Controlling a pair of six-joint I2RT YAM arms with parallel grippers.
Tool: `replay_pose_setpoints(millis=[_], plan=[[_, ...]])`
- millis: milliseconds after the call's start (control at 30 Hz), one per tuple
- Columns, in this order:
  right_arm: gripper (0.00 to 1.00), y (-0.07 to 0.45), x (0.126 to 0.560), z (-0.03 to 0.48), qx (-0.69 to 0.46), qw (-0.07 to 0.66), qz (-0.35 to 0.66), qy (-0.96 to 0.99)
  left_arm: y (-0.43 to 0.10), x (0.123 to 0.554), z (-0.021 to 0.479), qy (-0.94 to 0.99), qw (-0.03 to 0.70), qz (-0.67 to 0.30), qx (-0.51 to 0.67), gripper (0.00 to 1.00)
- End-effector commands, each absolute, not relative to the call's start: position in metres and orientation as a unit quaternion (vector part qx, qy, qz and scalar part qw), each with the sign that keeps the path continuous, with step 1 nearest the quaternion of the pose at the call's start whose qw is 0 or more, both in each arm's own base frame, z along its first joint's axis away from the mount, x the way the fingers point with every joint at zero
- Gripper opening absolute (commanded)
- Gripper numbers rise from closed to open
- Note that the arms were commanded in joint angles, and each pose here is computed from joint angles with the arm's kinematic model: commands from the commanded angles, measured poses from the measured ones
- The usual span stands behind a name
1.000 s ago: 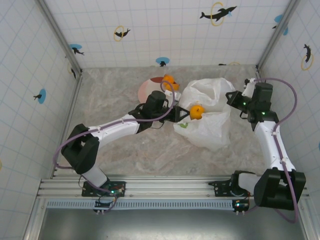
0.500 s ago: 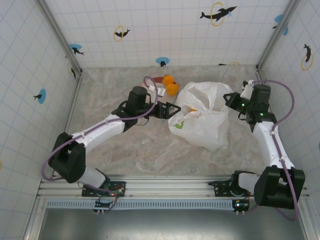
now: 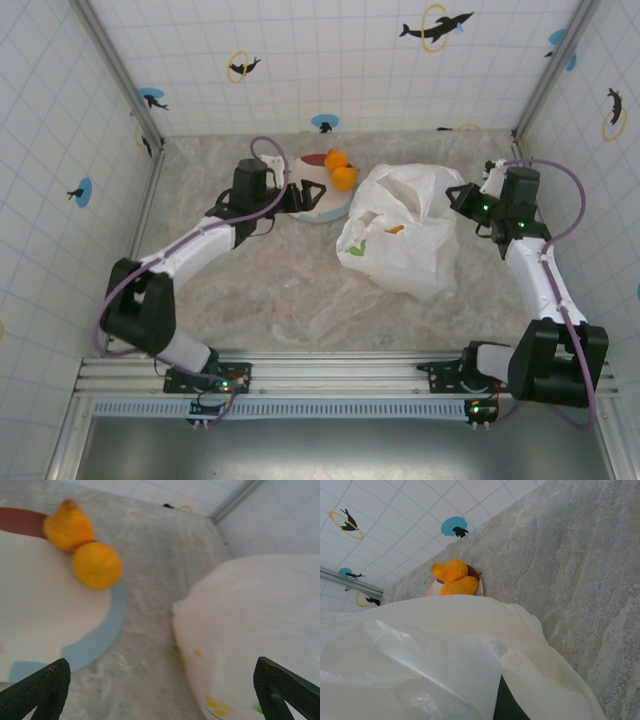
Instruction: Place the fruits into the plastic bag
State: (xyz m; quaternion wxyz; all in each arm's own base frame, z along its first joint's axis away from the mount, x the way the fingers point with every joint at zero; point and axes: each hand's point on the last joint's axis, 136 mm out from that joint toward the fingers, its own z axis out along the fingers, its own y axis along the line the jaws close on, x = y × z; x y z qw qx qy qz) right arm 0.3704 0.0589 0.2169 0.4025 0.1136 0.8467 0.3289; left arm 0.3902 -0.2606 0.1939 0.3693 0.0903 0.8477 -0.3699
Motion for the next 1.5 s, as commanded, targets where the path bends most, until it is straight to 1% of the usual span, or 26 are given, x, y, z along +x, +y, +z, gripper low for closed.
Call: replay_pose_setpoints(millis=[0,267,500,800,1000,1033,1267,1367,1467], plan=[[0.00,0.056,0.375,0.221,0.114,0.410,0.331,0.842,-0.255,0.420,0.165,0.875,0.370,-0.304,0.075,0.94],[0.00,0.055,0.377,0.222,0.115,0.408,0.333,0.842,-0.287,0.463,0.121,0.881,0.349,-0.312,0.073,0.96],[0.00,0.052,0.379,0.221,0.128,0.411,0.332,0.839,-0.311,0.486,0.093,0.884,0.333,-0.321,0.064,0.98],[0.00,0.054,0.376,0.221,0.130,0.412,0.343,0.834,-0.332,0.510,0.071,0.884,0.317,-0.335,0.074,0.98],[0.00,0.056,0.374,0.222,0.129,0.411,0.349,0.832,-0.348,0.526,0.073,0.874,0.319,-0.357,0.080,0.98],[0.00,0.056,0.374,0.222,0.128,0.410,0.351,0.832,-0.350,0.528,0.054,0.882,0.305,-0.351,0.078,0.98],[0.00,0.057,0.374,0.226,0.126,0.411,0.355,0.830,-0.353,0.538,0.042,0.886,0.301,-0.344,0.073,0.98],[0.00,0.058,0.374,0.226,0.126,0.411,0.355,0.830,-0.354,0.540,0.036,0.888,0.297,-0.344,0.072,0.96],[0.00,0.058,0.374,0.226,0.126,0.410,0.356,0.830,-0.357,0.541,0.030,0.888,0.292,-0.349,0.071,0.90]])
